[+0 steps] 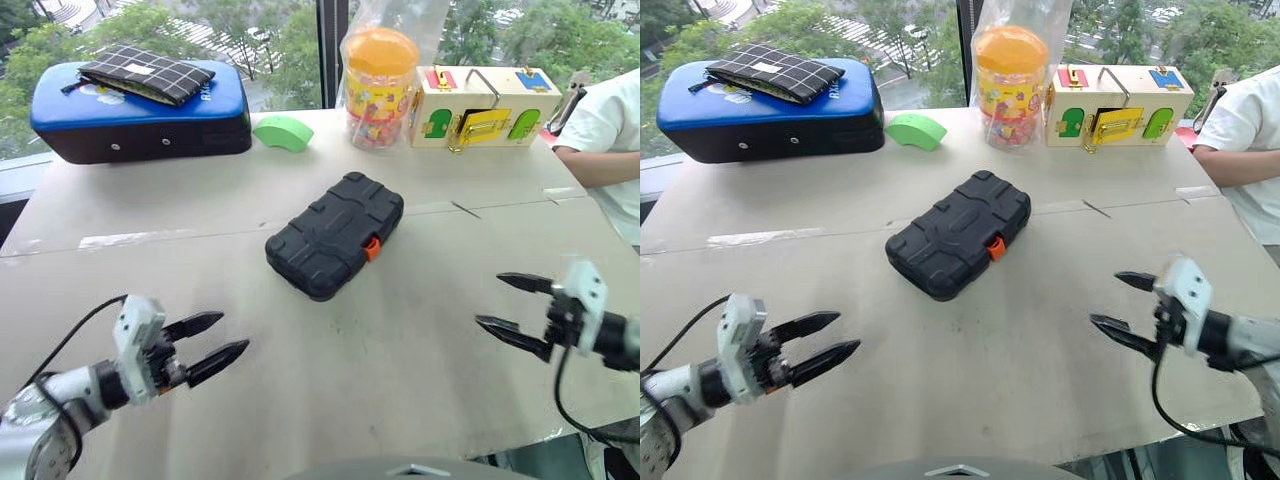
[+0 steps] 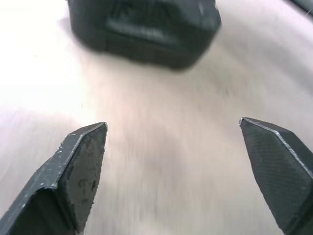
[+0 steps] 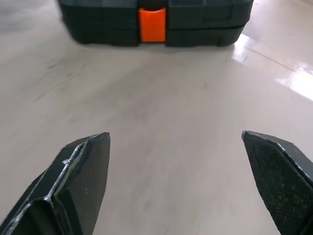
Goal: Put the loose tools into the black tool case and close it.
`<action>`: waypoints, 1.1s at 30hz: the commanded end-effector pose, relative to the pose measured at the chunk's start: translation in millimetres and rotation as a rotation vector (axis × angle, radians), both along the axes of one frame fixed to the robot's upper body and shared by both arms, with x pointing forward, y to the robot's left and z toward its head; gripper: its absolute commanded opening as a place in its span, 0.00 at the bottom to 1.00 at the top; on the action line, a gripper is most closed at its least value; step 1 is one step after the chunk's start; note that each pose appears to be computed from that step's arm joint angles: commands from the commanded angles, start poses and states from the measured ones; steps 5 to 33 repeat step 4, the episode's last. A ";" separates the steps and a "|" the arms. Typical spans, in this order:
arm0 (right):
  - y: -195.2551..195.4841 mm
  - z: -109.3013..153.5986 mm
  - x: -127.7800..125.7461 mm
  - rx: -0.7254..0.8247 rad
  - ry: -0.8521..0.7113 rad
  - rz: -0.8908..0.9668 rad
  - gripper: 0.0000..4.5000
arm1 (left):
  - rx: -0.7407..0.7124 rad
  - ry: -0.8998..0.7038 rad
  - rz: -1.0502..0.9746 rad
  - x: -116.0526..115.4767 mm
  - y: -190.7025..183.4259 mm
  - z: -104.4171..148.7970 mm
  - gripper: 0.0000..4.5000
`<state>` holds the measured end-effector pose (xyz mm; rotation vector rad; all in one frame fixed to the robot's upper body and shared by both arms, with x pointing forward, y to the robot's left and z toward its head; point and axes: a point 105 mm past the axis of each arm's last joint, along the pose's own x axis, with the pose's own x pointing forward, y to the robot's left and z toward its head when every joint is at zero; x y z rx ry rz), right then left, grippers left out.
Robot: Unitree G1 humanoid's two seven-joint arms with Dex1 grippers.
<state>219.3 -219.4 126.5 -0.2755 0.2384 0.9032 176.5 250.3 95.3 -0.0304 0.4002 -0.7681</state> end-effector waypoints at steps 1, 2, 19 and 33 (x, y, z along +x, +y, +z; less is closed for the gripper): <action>-13.1 17.9 -9.4 -0.023 -0.101 -0.007 1.00 | 0.040 -0.048 -0.039 -6.7 -4.2 9.6 1.00; -14.2 16.4 -11.5 -0.026 -0.097 -0.011 1.00 | 0.003 -0.030 -0.048 -8.8 -6.8 9.9 1.00; -14.8 12.9 -14.1 -0.032 -0.092 -0.011 1.00 | -0.007 -0.030 -0.052 -8.7 -8.9 9.3 1.00; -14.8 12.9 -14.1 -0.032 -0.092 -0.011 1.00 | -0.007 -0.030 -0.052 -8.7 -8.9 9.3 1.00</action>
